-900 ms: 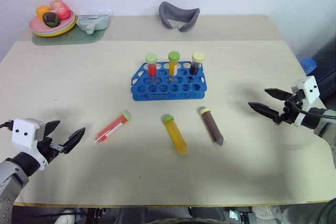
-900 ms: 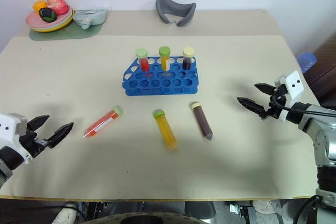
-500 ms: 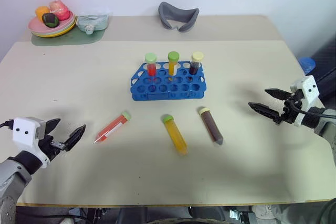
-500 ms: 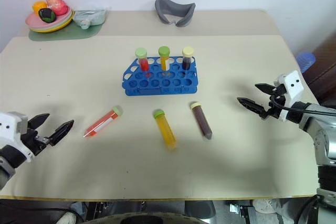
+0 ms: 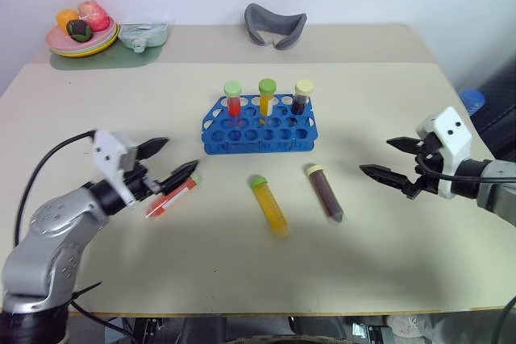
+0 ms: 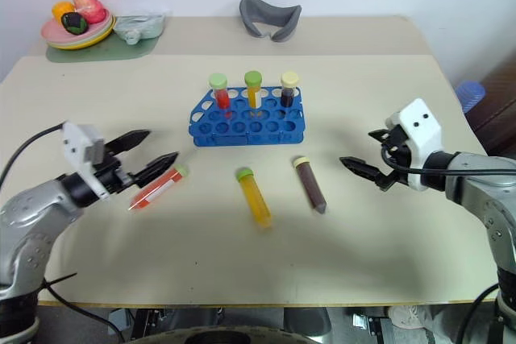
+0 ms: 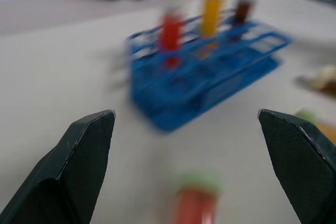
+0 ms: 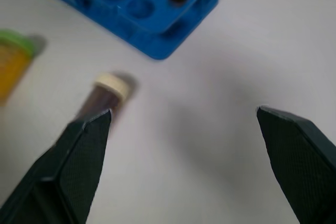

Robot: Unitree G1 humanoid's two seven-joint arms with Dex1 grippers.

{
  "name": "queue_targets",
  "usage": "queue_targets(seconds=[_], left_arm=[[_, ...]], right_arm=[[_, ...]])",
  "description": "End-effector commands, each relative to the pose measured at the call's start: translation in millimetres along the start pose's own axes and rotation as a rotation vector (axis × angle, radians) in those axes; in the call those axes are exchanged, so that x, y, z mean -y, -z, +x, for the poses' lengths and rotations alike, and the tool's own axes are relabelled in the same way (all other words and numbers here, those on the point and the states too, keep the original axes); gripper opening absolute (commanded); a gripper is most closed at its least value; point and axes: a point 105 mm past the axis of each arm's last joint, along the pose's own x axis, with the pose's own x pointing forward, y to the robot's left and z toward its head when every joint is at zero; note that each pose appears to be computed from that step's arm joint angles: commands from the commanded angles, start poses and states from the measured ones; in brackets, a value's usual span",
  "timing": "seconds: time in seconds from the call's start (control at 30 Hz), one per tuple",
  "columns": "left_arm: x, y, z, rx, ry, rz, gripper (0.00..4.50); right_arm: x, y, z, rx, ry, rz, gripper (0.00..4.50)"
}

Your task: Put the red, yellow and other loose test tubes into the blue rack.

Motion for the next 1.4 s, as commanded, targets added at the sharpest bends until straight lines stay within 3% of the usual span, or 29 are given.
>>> queue_targets(seconds=[0.03, 0.13, 0.27, 0.47, 0.6, 0.93, 1.4], left_arm=[[35.4, 4.2, 12.3, -0.017, 0.220, 0.061, 4.45], [66.3, 11.9, 22.2, -0.021, 0.408, 0.112, 4.45], [72.7, 16.2, 22.9, -0.005, 0.451, 0.121, 4.45], [66.3, 26.0, 17.1, -0.029, 0.418, 0.140, 4.45], [53.0, 33.2, 10.8, -0.064, 0.359, 0.172, 4.45], [39.3, 40.5, 1.3, -0.073, 0.302, 0.183, 4.45], [40.5, 57.6, -11.0, -0.069, 0.286, 0.168, 4.45]], right_arm=[[-17.5, -5.2, 6.2, -0.036, 0.014, 0.052, 4.50], [-32.8, -4.8, 25.7, -0.056, 0.027, 0.117, 4.50], [-41.5, -7.2, 38.1, -0.087, 0.060, 0.081, 4.50], [-46.8, -2.0, 56.3, -0.153, 0.086, 0.191, 4.50], [-57.5, -0.1, 51.9, -0.244, 0.095, 0.320, 4.50], [-76.2, 11.3, 75.1, -0.353, 0.128, 0.327, 4.50], [-65.1, 20.4, 91.3, -0.439, 0.216, 0.386, 4.50]])
